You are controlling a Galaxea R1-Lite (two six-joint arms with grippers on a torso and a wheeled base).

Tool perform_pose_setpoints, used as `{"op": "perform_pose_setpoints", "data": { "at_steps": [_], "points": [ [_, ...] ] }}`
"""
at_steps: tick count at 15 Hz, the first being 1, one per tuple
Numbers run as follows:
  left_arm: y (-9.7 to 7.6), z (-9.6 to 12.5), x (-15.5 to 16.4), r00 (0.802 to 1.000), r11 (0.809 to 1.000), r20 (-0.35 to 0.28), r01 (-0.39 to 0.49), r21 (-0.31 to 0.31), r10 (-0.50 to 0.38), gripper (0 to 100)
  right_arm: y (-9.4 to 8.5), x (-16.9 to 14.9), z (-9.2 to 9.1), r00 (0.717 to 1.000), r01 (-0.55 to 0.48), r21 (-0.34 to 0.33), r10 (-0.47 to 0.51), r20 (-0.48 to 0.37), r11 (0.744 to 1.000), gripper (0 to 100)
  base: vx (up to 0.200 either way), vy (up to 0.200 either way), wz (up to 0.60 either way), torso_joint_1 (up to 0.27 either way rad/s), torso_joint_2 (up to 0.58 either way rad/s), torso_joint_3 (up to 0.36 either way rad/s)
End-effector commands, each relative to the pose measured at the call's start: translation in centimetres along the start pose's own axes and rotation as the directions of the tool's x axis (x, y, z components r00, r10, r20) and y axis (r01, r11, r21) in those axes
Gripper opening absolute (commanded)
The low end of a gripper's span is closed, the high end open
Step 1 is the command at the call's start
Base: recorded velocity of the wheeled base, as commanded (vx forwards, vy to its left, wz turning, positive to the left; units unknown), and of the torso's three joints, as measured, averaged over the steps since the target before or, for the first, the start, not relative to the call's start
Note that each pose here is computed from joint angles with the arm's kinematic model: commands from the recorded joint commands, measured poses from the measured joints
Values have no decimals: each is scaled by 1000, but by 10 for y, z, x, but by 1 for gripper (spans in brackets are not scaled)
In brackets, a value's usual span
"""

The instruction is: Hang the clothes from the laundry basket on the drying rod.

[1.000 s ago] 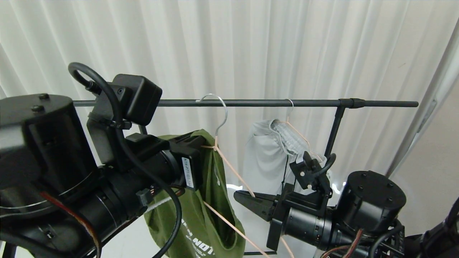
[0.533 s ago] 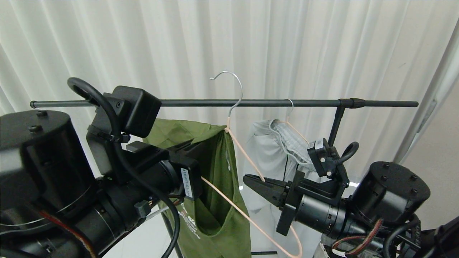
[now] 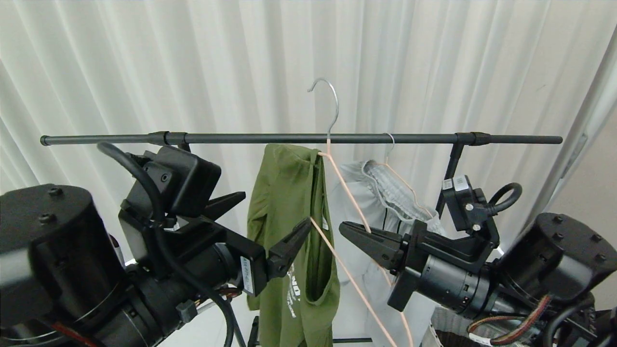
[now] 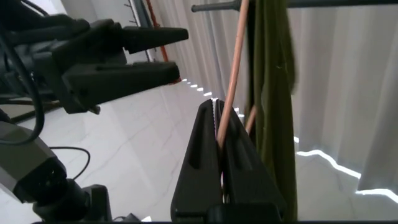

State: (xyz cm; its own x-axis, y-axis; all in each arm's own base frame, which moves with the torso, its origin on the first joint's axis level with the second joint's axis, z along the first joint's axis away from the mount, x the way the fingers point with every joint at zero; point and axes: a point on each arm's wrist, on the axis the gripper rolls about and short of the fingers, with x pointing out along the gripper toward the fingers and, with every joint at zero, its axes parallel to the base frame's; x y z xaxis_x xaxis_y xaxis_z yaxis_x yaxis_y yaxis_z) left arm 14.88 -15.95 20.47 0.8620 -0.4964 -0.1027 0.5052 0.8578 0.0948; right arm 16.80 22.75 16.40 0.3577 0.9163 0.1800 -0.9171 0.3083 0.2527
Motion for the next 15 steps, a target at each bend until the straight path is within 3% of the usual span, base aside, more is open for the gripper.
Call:
{"op": "perform_pose_setpoints", "data": {
  "at_steps": [1,5,8,10,12,15],
  "points": [
    [7,-12,-3,1000,999,-9,-28,22,28,100,1,-9,8,1000,6,-20,-6,17,1000,0,0,0,0,0,0,0],
    [37,-23,0,987,979,-20,-155,132,159,100,3,-17,5,1000,4,-73,-3,16,997,0,0,0,0,0,0,0],
    [49,-32,-4,998,978,-22,-61,197,67,100,4,-27,-3,999,-32,-107,30,-22,994,0,0,0,0,0,0,0],
    [61,-32,-3,1000,957,5,-28,288,28,100,4,-31,-5,998,-63,-135,58,-40,989,0,0,0,0,0,0,0],
    [73,-31,-2,1000,923,13,-17,385,13,100,-1,-34,0,995,-101,-186,94,-45,977,0,0,0,0,0,0,0],
    [75,-30,0,1000,902,17,-9,431,2,100,-2,-36,-2,989,-145,-197,135,-67,969,0,0,0,0,0,0,0]
  ]
}}
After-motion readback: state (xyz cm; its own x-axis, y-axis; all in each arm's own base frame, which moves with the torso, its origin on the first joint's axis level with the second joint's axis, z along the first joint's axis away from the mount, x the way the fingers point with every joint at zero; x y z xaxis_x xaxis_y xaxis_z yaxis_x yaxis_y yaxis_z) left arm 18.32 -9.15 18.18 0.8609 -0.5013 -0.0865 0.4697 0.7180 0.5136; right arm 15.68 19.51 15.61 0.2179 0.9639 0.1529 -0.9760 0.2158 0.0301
